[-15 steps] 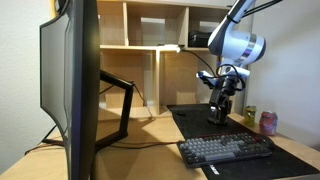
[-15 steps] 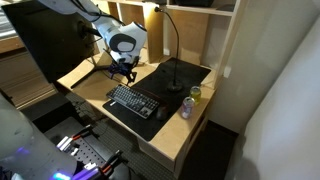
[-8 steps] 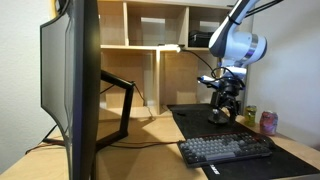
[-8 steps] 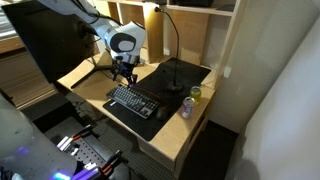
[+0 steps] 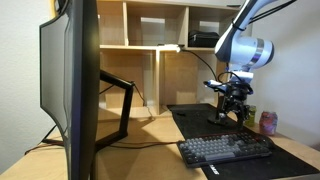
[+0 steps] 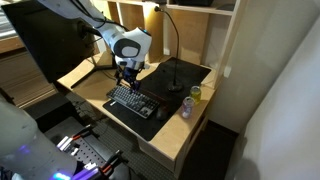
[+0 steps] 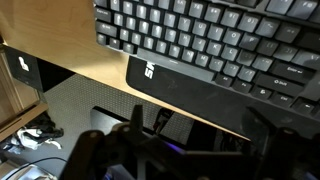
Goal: Press a button on the keyboard
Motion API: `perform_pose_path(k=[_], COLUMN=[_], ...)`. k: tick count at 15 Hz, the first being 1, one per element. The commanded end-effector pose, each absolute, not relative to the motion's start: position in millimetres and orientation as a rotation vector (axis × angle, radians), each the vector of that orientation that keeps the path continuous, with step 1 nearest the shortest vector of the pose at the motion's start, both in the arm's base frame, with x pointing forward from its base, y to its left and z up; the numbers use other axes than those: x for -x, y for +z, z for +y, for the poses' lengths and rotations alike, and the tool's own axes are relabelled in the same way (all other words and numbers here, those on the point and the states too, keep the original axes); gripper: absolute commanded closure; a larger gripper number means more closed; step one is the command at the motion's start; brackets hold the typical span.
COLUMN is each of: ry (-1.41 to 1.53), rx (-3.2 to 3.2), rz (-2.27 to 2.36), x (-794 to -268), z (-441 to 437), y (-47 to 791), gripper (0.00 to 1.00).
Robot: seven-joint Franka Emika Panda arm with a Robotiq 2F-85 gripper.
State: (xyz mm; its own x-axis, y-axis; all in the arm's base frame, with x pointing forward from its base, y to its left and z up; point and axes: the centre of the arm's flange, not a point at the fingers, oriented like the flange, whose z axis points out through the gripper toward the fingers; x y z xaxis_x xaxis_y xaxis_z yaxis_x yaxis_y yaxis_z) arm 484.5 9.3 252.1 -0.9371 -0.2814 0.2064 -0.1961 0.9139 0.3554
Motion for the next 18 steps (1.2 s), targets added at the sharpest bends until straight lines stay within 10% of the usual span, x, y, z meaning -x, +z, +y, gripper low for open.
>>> perform_pose_path(k=[1, 18], ry=[-0.42, -0.248], rx=[-0.291, 0.591], rz=[-2.82, -2.835], x=[-484, -448], z=[8, -73], y=[253, 215], gripper=[0.0, 0.0])
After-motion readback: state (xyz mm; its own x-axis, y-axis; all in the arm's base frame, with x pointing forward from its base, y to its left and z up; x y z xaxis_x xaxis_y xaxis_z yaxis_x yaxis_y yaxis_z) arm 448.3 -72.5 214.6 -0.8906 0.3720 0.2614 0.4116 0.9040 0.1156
